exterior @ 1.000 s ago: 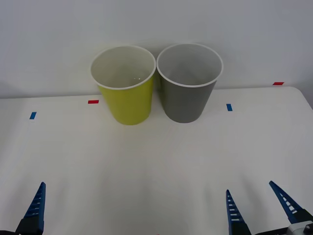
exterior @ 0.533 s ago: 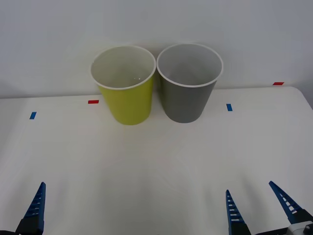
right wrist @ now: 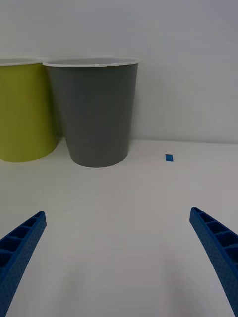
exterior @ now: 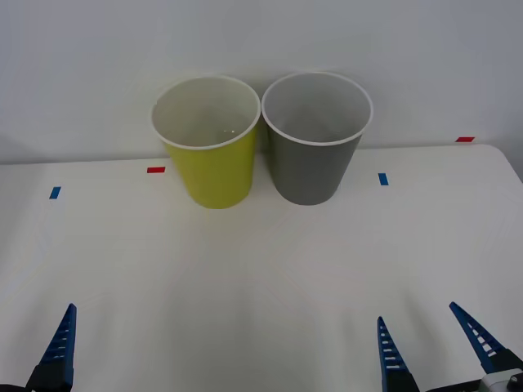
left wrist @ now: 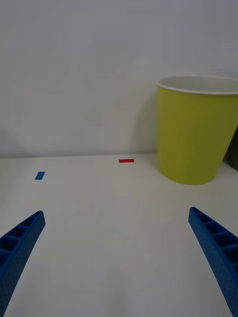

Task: Put cans in the gray bin and PET bottles in the light green bin.

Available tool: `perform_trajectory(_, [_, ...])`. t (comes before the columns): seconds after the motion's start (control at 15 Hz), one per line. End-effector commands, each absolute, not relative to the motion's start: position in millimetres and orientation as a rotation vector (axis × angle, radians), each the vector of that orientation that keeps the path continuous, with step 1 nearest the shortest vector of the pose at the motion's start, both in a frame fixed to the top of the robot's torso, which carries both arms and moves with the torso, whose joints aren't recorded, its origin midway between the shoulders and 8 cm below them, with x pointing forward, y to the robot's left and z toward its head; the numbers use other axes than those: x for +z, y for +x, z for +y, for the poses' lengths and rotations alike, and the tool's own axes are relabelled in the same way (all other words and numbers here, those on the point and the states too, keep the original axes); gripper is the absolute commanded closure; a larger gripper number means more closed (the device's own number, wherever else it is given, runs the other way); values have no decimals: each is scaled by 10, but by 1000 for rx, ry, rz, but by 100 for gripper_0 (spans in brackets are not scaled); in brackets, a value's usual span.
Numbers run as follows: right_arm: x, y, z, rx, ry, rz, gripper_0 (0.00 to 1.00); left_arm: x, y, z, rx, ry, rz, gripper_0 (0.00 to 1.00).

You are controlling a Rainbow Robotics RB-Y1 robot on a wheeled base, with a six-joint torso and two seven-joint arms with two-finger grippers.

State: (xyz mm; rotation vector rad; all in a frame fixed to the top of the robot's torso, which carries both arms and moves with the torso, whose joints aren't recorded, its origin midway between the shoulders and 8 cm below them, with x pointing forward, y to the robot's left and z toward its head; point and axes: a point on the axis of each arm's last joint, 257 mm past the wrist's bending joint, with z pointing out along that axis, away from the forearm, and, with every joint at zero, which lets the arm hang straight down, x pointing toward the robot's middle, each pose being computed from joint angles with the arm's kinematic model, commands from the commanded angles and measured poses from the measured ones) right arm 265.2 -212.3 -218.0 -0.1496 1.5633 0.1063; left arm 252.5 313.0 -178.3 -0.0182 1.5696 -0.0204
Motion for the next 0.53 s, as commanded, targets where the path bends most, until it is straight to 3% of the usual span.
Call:
perform_trajectory(0.07, [-2180,2652,-2123,106,-149,1563,0,-1783,2525,3130,-20,-18,1570,0])
perform_trajectory(0.53, [-2180,2652,-2123,106,-149,1563,0,-1783,2525,3130,-20,-18,1570,0])
